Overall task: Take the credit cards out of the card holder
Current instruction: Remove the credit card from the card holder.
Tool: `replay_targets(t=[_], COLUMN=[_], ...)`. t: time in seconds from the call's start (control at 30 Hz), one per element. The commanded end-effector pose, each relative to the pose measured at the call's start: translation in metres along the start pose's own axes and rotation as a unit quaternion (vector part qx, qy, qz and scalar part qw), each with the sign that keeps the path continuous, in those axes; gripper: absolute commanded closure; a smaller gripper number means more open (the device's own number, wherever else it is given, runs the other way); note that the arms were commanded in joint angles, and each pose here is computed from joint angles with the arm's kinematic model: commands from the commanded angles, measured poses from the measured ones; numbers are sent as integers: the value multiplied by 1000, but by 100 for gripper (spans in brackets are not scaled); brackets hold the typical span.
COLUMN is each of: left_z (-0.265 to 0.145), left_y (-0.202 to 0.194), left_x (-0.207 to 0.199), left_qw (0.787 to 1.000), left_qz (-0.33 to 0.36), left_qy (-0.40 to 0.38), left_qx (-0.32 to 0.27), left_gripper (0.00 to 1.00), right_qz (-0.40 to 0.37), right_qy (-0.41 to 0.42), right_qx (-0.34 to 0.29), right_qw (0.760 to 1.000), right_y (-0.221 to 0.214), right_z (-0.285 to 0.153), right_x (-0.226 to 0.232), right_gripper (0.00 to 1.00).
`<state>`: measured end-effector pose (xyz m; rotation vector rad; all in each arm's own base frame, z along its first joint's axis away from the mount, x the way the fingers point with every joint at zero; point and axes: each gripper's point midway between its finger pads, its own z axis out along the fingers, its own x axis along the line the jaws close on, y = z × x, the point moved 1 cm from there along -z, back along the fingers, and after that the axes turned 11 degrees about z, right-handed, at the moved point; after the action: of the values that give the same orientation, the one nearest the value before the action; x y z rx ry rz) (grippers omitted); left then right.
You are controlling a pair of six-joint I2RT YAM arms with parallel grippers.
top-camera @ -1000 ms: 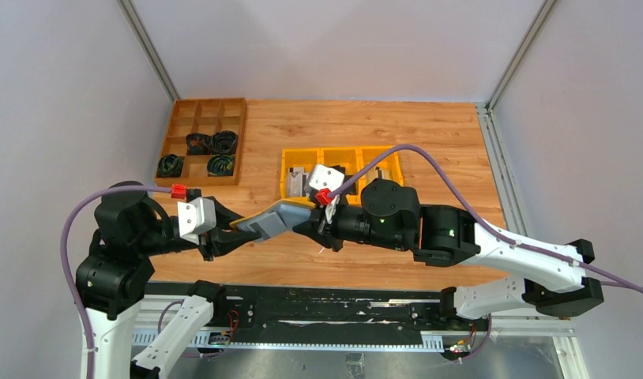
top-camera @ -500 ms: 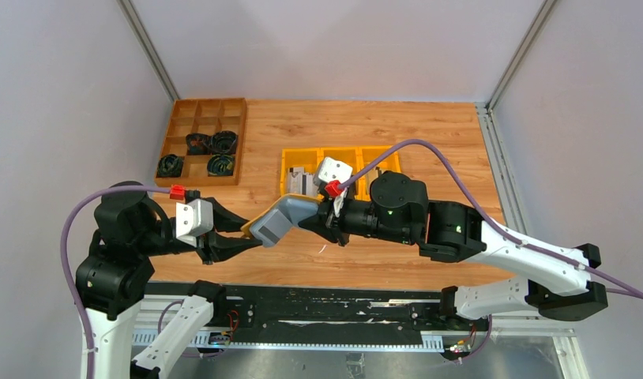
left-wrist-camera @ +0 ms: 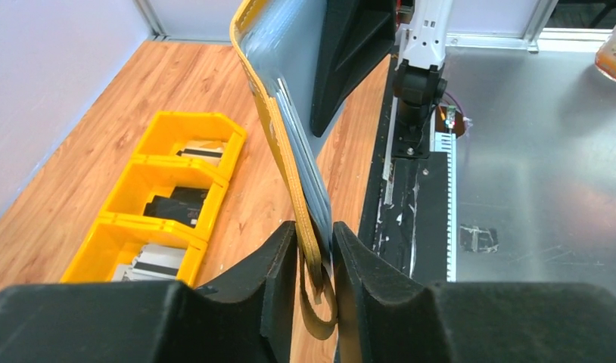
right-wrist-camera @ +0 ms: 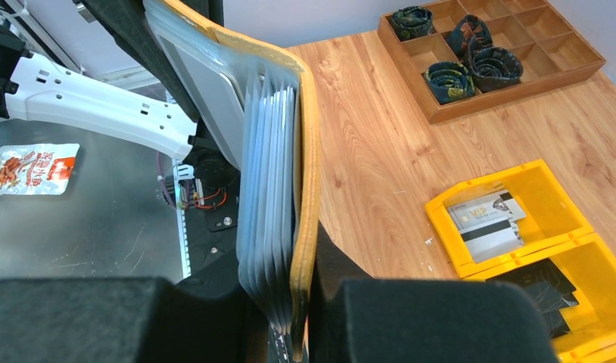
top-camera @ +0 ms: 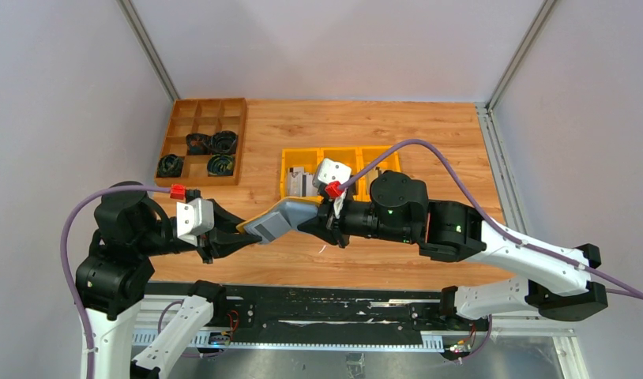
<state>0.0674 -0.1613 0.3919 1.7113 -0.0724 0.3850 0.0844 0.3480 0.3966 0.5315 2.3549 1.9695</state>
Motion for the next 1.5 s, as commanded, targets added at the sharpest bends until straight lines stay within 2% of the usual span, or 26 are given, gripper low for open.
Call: replay_targets(t=[0.0, 0.43, 0.6, 0.97, 1.23, 1.47], left_z=[-2, -3, -3, -2, -1, -2], left_y=[6, 9, 9, 6, 1, 0], left_x=[2, -6, -7, 0, -14, -18], left_qw=[1000, 1000, 1000, 1000, 1000, 999], left_qz=[21, 14, 15, 9, -12, -14], left_qy=[7, -5, -9, 1, -20, -23], left_qx=[-3, -12, -14, -5, -14, -17], left_gripper=[71, 64, 53, 51, 32, 31], right_qz=[4, 10, 15, 25, 25, 27], right_qy=[13, 8, 10, 31, 18, 21], right_qx=[-34, -36, -36, -24, -30, -28], right_qw=[999, 999, 999, 999, 999, 999], right_y=[15, 15, 15, 12, 16, 17], right_z=[-6, -11, -10, -1, -1, 0], right_x=[3, -3, -5, 3, -1, 0], right_gripper=[100, 100, 100, 100, 100, 100])
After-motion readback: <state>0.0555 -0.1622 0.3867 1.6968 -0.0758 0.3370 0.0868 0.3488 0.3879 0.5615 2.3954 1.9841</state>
